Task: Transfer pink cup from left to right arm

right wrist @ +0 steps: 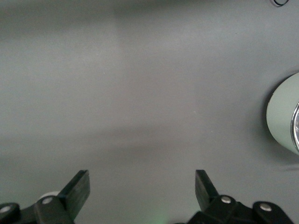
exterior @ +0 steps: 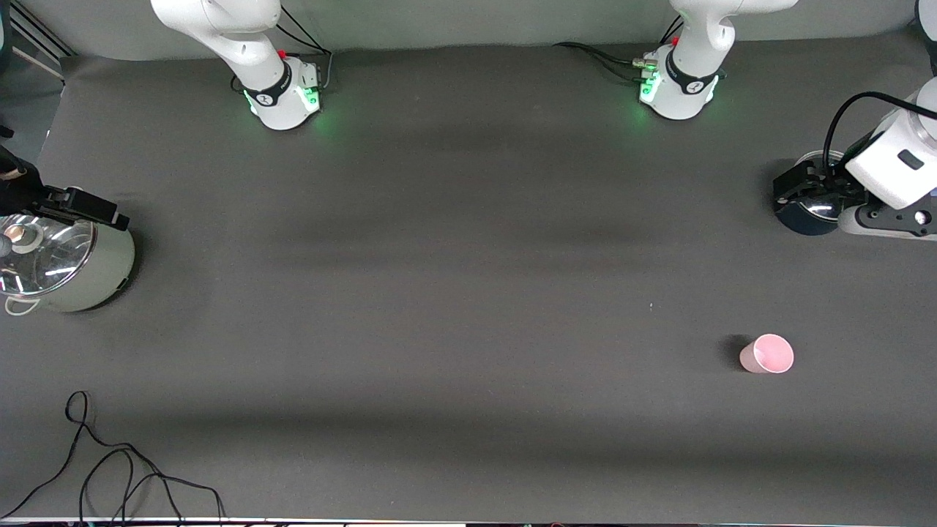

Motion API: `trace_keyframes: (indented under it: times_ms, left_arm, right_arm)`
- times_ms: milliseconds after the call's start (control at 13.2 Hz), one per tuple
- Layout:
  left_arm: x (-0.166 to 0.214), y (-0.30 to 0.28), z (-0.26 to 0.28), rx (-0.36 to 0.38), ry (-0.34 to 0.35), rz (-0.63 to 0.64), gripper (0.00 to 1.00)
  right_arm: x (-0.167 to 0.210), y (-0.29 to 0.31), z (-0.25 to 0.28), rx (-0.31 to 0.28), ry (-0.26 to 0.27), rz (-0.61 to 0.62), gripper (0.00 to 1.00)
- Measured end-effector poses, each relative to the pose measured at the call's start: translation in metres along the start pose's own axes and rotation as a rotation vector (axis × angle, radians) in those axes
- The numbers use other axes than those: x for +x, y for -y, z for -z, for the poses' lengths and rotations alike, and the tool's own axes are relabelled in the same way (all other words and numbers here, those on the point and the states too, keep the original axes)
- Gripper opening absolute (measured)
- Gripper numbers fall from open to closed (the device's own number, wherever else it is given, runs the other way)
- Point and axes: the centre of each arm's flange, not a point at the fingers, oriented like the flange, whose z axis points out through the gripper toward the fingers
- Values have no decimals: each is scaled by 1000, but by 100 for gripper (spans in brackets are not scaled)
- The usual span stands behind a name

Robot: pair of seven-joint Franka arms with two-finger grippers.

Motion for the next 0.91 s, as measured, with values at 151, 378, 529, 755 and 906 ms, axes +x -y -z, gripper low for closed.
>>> trace_keyframes:
  times_ms: [151, 378, 529, 755, 906]
  left_arm:
    - [0, 0, 0, 0, 0, 0, 100]
    - [0, 0, 0, 0, 0, 0, 100]
    - [0, 0, 0, 0, -2, 0, 100]
    - [0, 0, 0, 0, 0, -30, 100]
    - [0, 7, 0, 0, -3, -107, 100]
  right_arm:
    - [0, 0, 2, 0, -4, 1, 100]
    - [1, 2, 4, 0, -9, 13, 100]
    - [2, 4, 3, 0, -7, 19, 100]
    - [2, 4, 4, 0, -8, 20, 100]
    - [2, 3, 5, 0, -9, 19, 100]
